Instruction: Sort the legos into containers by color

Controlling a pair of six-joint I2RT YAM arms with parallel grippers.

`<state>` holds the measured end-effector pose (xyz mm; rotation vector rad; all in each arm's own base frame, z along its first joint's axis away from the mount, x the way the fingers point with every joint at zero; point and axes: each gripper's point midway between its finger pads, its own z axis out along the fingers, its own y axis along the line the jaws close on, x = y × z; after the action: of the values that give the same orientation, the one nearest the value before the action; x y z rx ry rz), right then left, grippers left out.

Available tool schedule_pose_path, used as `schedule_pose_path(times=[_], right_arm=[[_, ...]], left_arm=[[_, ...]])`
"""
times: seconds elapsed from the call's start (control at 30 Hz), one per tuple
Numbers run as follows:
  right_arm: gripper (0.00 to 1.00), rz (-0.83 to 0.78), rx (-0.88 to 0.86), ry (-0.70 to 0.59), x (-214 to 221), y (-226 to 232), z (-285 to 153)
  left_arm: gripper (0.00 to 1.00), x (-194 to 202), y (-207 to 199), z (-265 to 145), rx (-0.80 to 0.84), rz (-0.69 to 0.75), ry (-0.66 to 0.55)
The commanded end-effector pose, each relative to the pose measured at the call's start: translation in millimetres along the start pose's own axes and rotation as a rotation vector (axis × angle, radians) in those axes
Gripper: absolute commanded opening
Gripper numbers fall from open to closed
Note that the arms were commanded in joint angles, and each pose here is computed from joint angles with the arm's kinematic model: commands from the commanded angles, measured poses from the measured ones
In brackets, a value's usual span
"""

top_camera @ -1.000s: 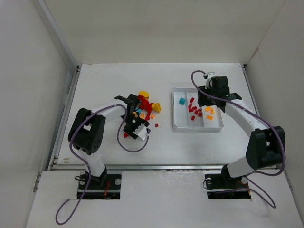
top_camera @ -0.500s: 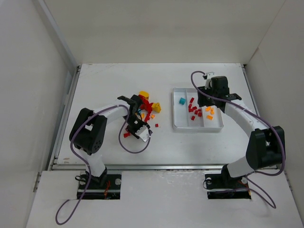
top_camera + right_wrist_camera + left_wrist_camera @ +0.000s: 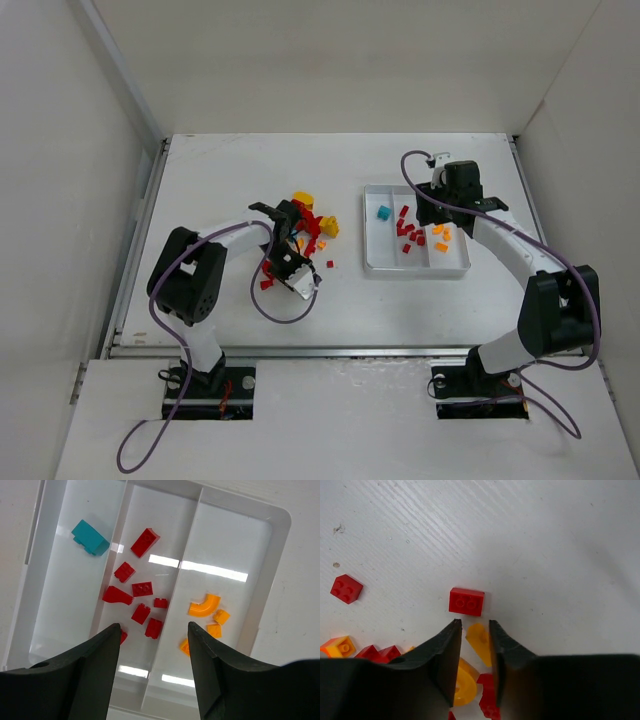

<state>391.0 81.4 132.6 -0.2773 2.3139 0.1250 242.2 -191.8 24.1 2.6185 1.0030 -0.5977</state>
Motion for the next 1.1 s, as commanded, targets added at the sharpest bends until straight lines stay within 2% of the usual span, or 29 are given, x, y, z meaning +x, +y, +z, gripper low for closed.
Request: schedule_pose_path(times=[0.0,0.1,0.13,0.27,0.37,0.4,0.57,0.67,0.8,0.9,0.97,1.07], right_arm=[[0.62,-0.019,-0.005,-0.048,-11.5,1.7,-3.2],[0.62,-0.018,-0.005,-0.039,-9.2,1.8,-3.5],[0.62,-0.018,-0.005,-0.039,-9.2,1.8,-3.5],[0.62,-0.028,0.004,-0.048,-11.5,-0.2,-6.1],[0.62,-0.028,0.004,-0.048,-11.5,-0.2,-6.1],[0.62,-0.028,0.004,-0.048,-11.5,-0.2,-6.1],[0.62,-0.037,0.005,-0.048,-9.7,-0.5,-7.7],[0.62,-0.037,0.005,-0.048,-9.7,-0.5,-7.7],[0.62,-0.036,0.014,-0.048,-11.5,-2.1,-9.1],[0.62,-0.046,0.014,-0.055,-17.2,-2.5,-11.6],[0.62,-0.056,0.005,-0.068,-22.5,-1.0,-16.3],[0.62,-0.079,-0.024,-0.160,-49.4,7.1,-40.0]], left_arm=[[0.27,-4.7,-4.2,-3.8,0.028,0.109,0.002],[0.41,-4.9,0.5,-9.1,0.000,0.060,0.014],[0.49,-4.8,-0.3,-9.1,0.000,0.040,0.014],[0.50,6.3,1.0,-12.1,-0.022,0.016,0.080],[0.40,10.2,-1.0,-7.9,-0.027,0.001,0.091],[0.31,11.1,1.7,-8.2,-0.039,-0.005,0.094],[0.09,15.2,-0.5,-7.4,-0.035,-0.016,0.114],[0.00,15.3,-3.9,-5.3,-0.027,-0.020,0.111],[0.00,-1.6,6.0,-11.6,-0.072,-0.021,0.042],[0.00,-18.5,32.5,-28.7,-0.161,-0.050,-0.023],[0.00,-41.7,58.6,-48.9,-0.249,-0.077,-0.116],[0.00,-72.6,81.2,-80.9,-0.352,-0.123,-0.277]])
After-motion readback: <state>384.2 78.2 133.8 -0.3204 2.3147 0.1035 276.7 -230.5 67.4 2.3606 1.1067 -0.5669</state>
